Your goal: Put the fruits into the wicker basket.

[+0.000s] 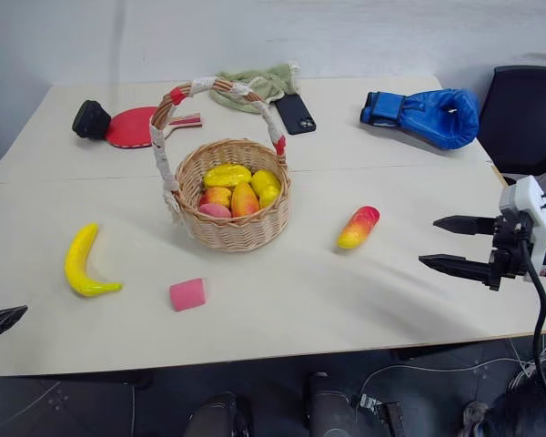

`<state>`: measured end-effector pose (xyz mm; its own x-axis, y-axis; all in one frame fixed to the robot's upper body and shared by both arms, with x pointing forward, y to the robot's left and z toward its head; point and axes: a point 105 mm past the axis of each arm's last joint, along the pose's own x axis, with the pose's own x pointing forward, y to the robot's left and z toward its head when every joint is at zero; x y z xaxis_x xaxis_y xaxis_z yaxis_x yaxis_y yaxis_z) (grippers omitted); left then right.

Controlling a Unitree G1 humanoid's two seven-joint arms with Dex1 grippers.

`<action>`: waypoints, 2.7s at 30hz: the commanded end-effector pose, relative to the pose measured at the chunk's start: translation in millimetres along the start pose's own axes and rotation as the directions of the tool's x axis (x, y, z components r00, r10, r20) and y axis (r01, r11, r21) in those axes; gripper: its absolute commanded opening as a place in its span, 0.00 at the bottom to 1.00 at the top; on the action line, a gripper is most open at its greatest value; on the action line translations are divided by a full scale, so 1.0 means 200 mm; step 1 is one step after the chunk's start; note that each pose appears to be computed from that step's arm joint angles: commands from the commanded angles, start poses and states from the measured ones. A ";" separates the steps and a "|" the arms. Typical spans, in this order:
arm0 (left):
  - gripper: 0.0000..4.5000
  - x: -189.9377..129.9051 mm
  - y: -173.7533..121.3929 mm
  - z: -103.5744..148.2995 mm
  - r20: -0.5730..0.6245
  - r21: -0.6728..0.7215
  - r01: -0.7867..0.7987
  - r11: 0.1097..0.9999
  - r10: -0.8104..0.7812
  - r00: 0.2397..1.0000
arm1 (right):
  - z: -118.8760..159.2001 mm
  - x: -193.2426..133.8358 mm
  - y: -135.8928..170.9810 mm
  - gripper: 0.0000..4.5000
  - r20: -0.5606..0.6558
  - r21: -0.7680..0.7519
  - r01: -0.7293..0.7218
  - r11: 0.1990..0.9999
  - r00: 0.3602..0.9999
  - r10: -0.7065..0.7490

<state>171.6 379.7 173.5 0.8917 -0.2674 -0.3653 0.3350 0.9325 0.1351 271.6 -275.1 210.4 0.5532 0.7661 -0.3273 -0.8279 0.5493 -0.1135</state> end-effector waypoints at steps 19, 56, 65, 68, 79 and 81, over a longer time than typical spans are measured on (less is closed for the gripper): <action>1.00 0.15 -0.22 0.20 0.062 0.092 0.207 0.974 -0.213 0.975 | 0.13 0.01 0.07 0.99 0.028 -0.119 -0.040 0.992 0.999 0.043; 0.73 0.95 -0.72 0.03 -0.376 0.419 0.729 0.541 -0.628 0.682 | 0.48 0.12 0.56 1.00 0.133 -0.314 -0.319 0.894 0.918 0.374; 0.32 0.81 -0.63 0.10 -0.233 0.338 0.651 0.679 -0.610 0.757 | 0.48 0.16 0.52 1.00 0.173 -0.305 -0.318 0.898 0.908 0.381; 0.32 0.68 -0.51 0.15 -0.090 0.213 0.518 0.828 -0.512 0.854 | 0.50 0.19 0.51 1.00 0.192 -0.311 -0.320 0.895 0.901 0.389; 0.32 0.20 0.25 -0.10 -0.085 -0.312 -0.475 0.823 0.474 0.877 | 0.59 0.33 0.47 1.00 0.277 -0.322 -0.325 0.889 0.866 0.416; 0.32 0.24 0.32 -0.16 -0.130 -0.362 -0.535 0.763 0.527 0.840 | 0.61 0.36 0.46 1.00 0.282 -0.332 -0.329 0.884 0.860 0.426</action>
<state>227.2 419.0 141.2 0.9185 0.2060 -0.3377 -0.2346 0.9710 -0.0458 245.2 -129.8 284.6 0.1480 0.9861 -0.0755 -0.9557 0.1230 -0.2675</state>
